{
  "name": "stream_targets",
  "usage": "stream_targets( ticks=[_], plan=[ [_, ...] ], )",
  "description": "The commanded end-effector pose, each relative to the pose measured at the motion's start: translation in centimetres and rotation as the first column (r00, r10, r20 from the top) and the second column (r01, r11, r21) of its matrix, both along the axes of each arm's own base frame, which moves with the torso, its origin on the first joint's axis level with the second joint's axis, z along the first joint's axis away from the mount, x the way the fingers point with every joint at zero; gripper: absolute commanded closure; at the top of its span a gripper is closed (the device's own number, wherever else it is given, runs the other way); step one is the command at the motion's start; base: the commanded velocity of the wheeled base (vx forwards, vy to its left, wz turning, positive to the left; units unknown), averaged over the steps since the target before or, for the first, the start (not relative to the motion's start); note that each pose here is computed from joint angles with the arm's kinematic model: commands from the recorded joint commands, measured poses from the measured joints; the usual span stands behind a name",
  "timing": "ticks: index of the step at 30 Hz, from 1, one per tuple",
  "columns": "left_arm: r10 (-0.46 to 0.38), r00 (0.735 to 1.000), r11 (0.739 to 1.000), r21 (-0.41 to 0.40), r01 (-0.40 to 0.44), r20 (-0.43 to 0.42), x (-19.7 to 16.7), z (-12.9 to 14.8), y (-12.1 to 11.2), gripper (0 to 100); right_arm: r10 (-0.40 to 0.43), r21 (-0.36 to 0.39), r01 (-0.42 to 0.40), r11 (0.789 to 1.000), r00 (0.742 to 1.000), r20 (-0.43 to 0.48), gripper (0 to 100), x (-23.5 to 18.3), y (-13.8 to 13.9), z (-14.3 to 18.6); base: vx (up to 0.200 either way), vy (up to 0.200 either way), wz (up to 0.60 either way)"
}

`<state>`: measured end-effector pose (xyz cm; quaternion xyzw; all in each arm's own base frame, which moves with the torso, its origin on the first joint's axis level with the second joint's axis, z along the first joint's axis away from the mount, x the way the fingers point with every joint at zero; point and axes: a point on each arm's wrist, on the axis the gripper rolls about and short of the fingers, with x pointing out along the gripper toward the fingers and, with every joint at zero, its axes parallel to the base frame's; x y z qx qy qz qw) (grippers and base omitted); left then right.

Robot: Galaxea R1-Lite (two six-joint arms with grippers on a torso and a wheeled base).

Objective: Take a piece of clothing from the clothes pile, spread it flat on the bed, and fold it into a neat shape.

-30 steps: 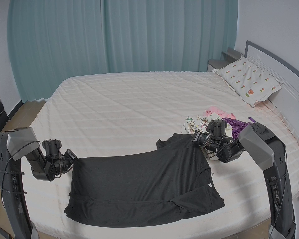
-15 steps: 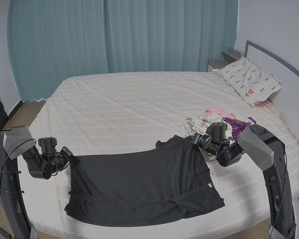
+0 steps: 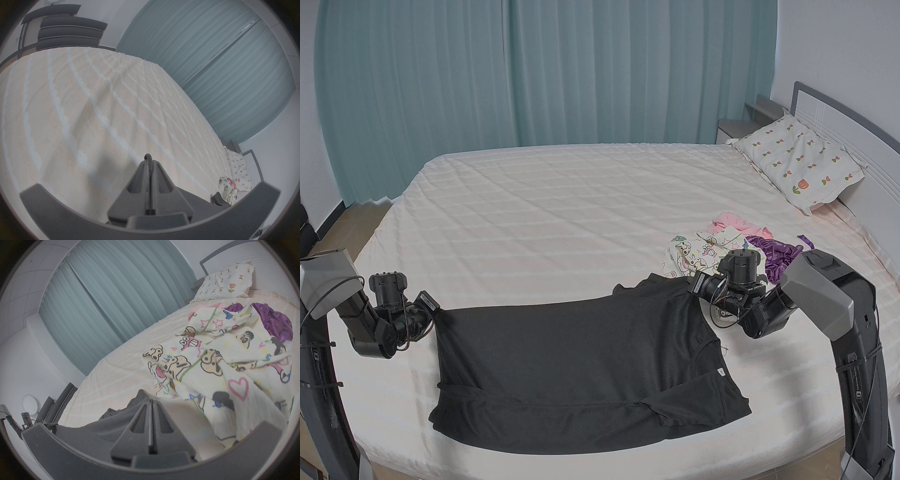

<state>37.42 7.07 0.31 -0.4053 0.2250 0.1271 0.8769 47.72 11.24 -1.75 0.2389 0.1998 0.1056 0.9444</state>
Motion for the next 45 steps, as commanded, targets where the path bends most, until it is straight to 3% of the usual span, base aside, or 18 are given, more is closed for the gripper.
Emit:
stream_targets(
  ticks=[1, 16, 20, 28, 34, 45],
  plan=[
    [-0.030, 1.000, 0.999, 0.015, 0.030, 0.000, -0.2, 0.2, -0.1, 100, 0.024, 0.008, -0.024, 1.000, 1.000, 0.000, 100, -1.8, -0.7, 1.0, 0.000, 0.000, 0.00],
    [-0.108, 0.994, 0.989, 0.094, 0.110, -0.036, -2.2, 0.8, -0.5, 100, 0.084, 0.034, -0.083, 0.996, 0.996, -0.038, 100, -7.1, -2.1, 1.7, 0.000, 0.000, 0.00],
    [-0.151, 0.983, 0.976, 0.144, 0.165, -0.106, -4.2, -0.1, -0.9, 100, 0.108, 0.032, -0.106, 0.994, 0.991, -0.083, 100, -9.8, -2.6, 1.2, 0.000, 0.000, 0.00],
    [-0.197, 0.959, 0.966, 0.127, 0.225, -0.202, -6.5, -1.7, -1.4, 100, 0.132, 0.030, -0.128, 0.991, 0.975, -0.176, 100, -13.6, -3.2, -1.0, 0.000, 0.000, 0.00],
    [-0.313, 0.900, 0.917, 0.151, 0.370, -0.303, -9.1, -3.2, -2.0, 100, 0.157, -0.025, -0.170, 0.985, 0.952, -0.263, 100, -16.2, -3.6, -2.4, 0.000, 0.000, 0.00],
    [-0.372, 0.842, 0.874, 0.160, 0.459, -0.390, -11.0, -4.6, -2.3, 100, 0.177, -0.068, -0.207, 0.976, 0.936, -0.306, 100, -17.7, -3.8, -3.1, 0.000, 0.000, 0.00]
  ],
)
